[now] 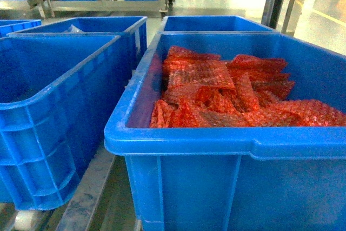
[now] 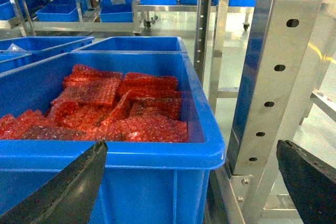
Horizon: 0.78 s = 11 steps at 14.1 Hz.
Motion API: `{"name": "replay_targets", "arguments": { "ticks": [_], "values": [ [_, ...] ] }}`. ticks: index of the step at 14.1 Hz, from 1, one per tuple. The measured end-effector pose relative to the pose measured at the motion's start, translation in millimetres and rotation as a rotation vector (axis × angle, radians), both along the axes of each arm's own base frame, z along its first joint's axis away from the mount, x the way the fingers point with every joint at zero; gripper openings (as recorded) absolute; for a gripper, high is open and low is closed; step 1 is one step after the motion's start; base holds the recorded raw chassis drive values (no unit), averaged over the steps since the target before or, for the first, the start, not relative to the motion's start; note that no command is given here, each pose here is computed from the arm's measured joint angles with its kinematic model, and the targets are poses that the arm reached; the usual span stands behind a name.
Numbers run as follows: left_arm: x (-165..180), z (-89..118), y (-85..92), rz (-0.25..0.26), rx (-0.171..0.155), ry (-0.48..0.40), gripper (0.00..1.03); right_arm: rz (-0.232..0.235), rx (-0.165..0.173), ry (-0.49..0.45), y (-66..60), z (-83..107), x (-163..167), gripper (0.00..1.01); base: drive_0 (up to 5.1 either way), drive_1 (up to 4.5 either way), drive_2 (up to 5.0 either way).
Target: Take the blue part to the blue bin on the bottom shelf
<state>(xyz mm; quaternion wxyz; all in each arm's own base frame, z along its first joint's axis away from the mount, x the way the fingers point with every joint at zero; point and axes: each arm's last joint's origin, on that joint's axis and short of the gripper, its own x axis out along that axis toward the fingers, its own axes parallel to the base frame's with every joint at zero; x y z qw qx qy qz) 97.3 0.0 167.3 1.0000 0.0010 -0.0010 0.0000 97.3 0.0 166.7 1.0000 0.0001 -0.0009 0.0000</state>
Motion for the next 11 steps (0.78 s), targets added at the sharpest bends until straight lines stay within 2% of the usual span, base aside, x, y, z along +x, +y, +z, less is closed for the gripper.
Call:
{"name": "replay_targets", "arguments": {
  "ticks": [2, 3, 11],
  "values": [
    [0.0, 0.0, 0.0, 0.0, 0.001, 0.0, 1.0, 0.0, 0.0, 0.0, 0.0, 0.0, 0.0, 0.98, 0.0, 0.0, 0.0],
    [0.0, 0.0, 0.0, 0.0, 0.0, 0.0, 0.97, 0.0, 0.0, 0.0, 0.0, 0.0, 0.0, 0.98, 0.0, 0.0, 0.0],
    [0.0, 0.0, 0.0, 0.0, 0.001, 0.0, 0.98, 0.0, 0.0, 0.0, 0.0, 0.0, 0.0, 0.98, 0.0, 0.0, 0.0]
  ]
}}
